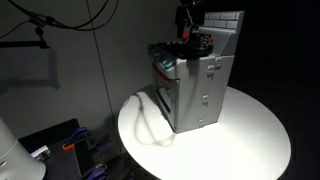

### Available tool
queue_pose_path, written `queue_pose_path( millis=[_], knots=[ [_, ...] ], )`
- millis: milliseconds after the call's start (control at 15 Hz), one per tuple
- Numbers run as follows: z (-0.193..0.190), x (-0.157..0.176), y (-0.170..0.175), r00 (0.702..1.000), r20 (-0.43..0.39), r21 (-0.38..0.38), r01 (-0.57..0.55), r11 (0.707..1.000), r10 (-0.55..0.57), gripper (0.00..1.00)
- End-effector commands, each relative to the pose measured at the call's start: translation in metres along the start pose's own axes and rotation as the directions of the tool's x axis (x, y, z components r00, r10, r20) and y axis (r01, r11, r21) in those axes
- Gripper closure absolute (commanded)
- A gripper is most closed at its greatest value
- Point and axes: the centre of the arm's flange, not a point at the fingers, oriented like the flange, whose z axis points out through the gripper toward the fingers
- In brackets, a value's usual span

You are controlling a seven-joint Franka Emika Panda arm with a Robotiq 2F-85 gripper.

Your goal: Push the top orange button on the right side of the stoves button display

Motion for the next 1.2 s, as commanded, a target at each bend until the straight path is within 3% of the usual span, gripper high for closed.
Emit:
queue_pose_path(
  millis=[0, 667, 1133],
  knots=[
    [-0.015, -0.030, 0.014, 0.999, 0.041, -0.044, 0.029, 0.999, -0.027, 0.00],
    [-0.040, -0.100, 0.035, 0.994, 0.073, -0.036, 0.084, 0.996, -0.081, 0.00],
    [-0.037, -0.149, 0.043, 0.982, -0.019, -0.029, 0.185, 0.982, -0.186, 0.00]
  ],
)
